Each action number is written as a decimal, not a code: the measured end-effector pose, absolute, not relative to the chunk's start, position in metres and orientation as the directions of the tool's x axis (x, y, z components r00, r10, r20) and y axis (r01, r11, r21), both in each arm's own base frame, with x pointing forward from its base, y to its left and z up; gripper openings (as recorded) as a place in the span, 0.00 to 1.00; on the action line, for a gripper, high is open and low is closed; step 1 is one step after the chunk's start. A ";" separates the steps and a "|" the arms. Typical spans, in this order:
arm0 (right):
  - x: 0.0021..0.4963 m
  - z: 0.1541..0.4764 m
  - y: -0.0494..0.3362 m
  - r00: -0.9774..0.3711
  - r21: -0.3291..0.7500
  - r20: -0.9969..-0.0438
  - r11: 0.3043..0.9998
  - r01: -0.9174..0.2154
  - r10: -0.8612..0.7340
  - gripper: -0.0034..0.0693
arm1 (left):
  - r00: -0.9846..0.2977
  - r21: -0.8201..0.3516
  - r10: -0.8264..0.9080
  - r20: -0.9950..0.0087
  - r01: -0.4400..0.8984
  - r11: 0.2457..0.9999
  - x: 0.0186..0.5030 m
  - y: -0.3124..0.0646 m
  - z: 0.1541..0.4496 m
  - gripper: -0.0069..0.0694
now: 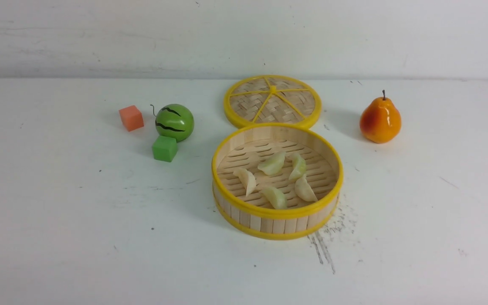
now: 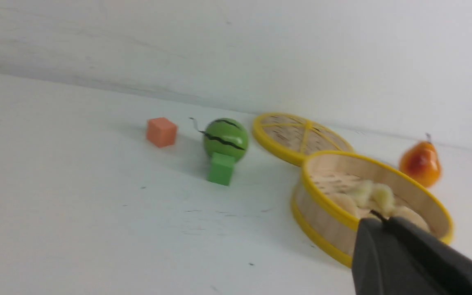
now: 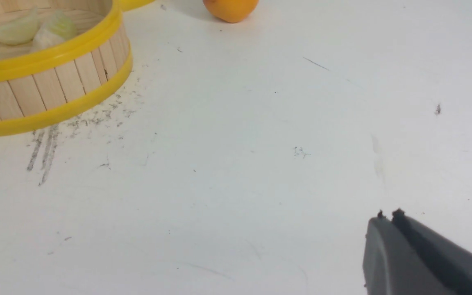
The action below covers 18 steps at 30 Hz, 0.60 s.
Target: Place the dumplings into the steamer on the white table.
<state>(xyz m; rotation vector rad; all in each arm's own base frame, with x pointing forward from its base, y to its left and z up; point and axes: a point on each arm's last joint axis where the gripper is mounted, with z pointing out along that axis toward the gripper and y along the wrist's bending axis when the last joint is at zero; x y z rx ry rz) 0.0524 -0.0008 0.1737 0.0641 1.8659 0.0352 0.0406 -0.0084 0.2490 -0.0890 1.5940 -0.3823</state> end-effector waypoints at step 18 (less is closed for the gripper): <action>0.052 0.174 -0.001 -0.291 0.057 -0.955 0.998 0.026 0.062 0.08 | -0.234 -0.271 -0.302 -0.924 -0.157 0.950 0.053 0.004 0.173 0.07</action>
